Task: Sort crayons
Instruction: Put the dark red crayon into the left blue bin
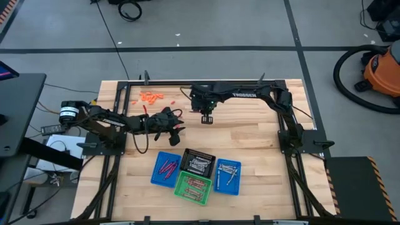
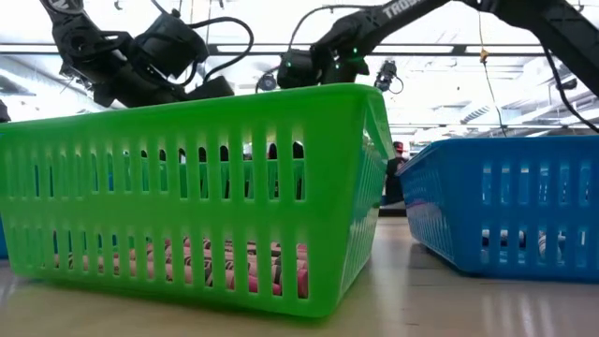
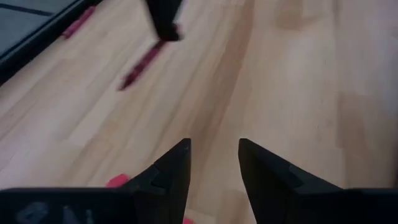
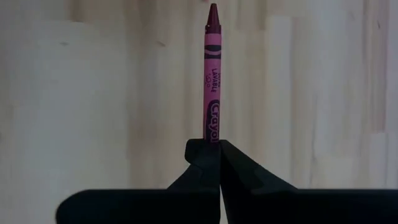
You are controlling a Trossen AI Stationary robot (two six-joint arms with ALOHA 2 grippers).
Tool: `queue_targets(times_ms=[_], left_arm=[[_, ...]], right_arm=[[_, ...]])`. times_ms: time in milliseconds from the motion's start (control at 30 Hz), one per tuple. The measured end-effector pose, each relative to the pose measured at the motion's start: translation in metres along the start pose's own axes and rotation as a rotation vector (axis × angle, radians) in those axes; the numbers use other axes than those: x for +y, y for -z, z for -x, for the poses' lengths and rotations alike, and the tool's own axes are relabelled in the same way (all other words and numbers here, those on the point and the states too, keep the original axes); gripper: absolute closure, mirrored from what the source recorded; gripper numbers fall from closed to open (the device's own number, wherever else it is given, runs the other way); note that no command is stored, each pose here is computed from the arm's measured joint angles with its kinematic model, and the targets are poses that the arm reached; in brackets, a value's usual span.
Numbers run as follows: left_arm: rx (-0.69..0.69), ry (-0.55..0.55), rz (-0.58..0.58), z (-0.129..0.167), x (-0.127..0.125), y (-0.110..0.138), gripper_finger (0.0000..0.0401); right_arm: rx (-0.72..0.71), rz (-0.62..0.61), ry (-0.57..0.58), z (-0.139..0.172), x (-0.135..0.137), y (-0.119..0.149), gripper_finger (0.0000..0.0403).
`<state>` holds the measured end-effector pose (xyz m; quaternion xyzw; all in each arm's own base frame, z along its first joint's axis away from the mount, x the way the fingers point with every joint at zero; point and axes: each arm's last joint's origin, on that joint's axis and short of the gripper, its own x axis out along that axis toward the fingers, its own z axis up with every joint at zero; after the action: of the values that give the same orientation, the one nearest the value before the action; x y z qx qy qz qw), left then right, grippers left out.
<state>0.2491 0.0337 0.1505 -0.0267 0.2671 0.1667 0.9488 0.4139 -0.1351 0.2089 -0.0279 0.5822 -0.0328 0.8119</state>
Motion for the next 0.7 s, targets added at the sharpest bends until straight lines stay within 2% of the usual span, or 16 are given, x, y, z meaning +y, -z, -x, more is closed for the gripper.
queue_targets(times_ms=[467, 700], left_arm=[[-0.035, -0.012, -0.039, 0.000, 0.000, -0.003, 0.0187], [-0.100, 0.003, -0.059, 0.001, -0.001, -0.010, 0.0181]], right_arm=[[0.003, 0.089, -0.012, 0.006, 0.049, -0.011, 0.0395], [-0.026, 0.100, -0.015, 0.007, 0.061, -0.016, 0.0395]])
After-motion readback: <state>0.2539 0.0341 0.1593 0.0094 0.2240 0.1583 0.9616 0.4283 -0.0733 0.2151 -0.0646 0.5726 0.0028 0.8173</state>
